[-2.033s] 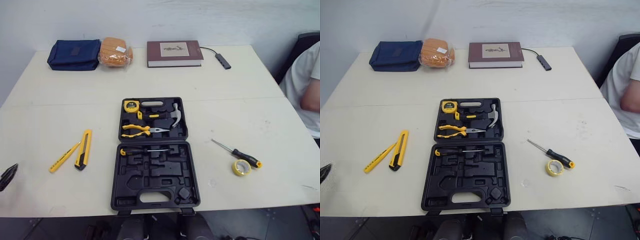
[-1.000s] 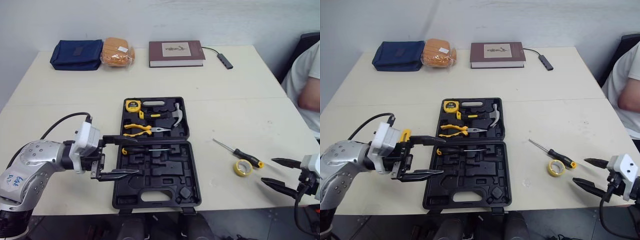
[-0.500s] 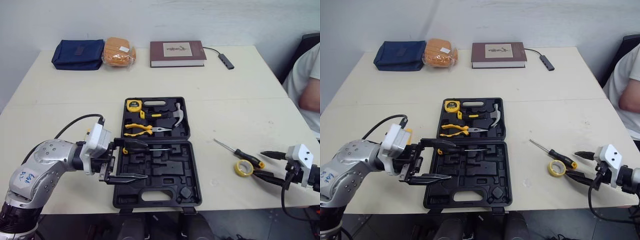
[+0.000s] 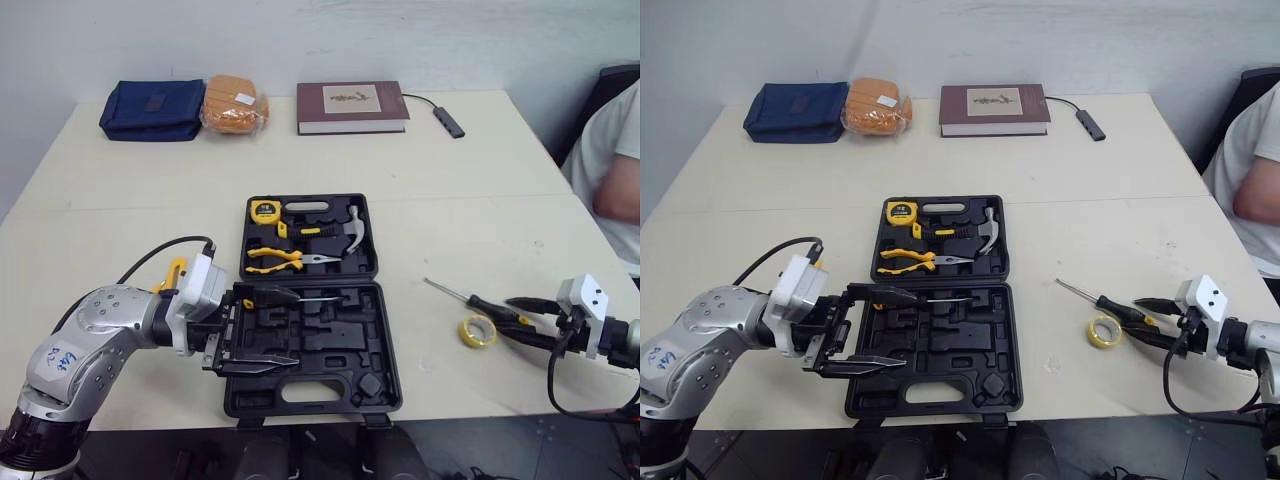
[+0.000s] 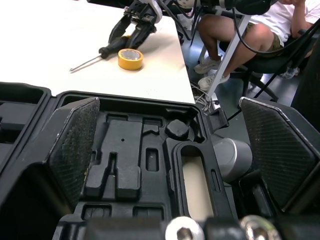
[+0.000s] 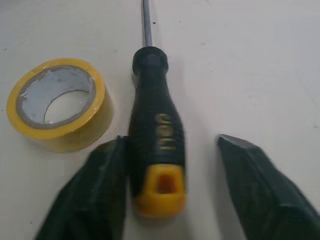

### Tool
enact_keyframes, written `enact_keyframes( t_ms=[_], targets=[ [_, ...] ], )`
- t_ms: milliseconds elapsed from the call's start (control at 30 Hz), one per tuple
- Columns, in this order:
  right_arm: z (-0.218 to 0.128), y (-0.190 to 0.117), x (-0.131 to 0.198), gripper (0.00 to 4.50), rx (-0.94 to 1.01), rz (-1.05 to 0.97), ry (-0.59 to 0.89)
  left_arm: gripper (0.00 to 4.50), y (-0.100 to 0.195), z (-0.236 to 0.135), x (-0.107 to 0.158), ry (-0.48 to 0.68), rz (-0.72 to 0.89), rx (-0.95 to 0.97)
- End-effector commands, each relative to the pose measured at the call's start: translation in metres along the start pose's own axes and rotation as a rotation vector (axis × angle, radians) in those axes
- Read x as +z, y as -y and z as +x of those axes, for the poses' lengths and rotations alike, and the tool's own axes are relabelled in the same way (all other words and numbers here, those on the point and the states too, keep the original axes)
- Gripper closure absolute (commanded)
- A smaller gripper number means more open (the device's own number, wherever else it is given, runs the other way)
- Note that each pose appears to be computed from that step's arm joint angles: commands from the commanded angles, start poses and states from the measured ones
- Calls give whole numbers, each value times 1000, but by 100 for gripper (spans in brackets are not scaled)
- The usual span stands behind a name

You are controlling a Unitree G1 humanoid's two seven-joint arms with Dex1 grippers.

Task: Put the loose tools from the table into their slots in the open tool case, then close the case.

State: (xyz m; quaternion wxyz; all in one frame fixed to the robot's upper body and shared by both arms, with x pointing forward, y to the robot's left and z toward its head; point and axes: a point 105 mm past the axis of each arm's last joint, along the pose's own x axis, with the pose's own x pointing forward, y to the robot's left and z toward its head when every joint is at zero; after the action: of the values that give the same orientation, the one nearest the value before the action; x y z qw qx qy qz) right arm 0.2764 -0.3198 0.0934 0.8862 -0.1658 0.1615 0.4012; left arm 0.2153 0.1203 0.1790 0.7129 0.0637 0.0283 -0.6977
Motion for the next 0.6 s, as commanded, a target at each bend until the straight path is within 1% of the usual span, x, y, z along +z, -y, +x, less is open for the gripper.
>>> enact_keyframes(
  t_ms=[33,267,333,367,433,500,533,600],
  targets=[
    [-2,2,0,351,-24,-5,20,0,12,3,5,7,8,-66],
    [-7,10,11,351,-63,-52,55,0,3,5,10,27,74,-65],
    [-9,12,25,351,-64,-109,75,0,-1,4,12,33,93,-62],
    [-8,12,43,351,-48,-164,96,0,-3,2,11,34,106,-50],
    [-7,9,63,351,-27,-220,115,0,-6,-1,10,33,119,-36],
    [1,-3,94,351,43,-272,146,0,-12,-12,10,59,161,19],
    [5,-10,108,351,80,-273,162,0,-15,-17,8,59,182,54],
    [14,-25,132,351,138,-231,179,0,-15,-29,6,74,165,81]
  ],
)
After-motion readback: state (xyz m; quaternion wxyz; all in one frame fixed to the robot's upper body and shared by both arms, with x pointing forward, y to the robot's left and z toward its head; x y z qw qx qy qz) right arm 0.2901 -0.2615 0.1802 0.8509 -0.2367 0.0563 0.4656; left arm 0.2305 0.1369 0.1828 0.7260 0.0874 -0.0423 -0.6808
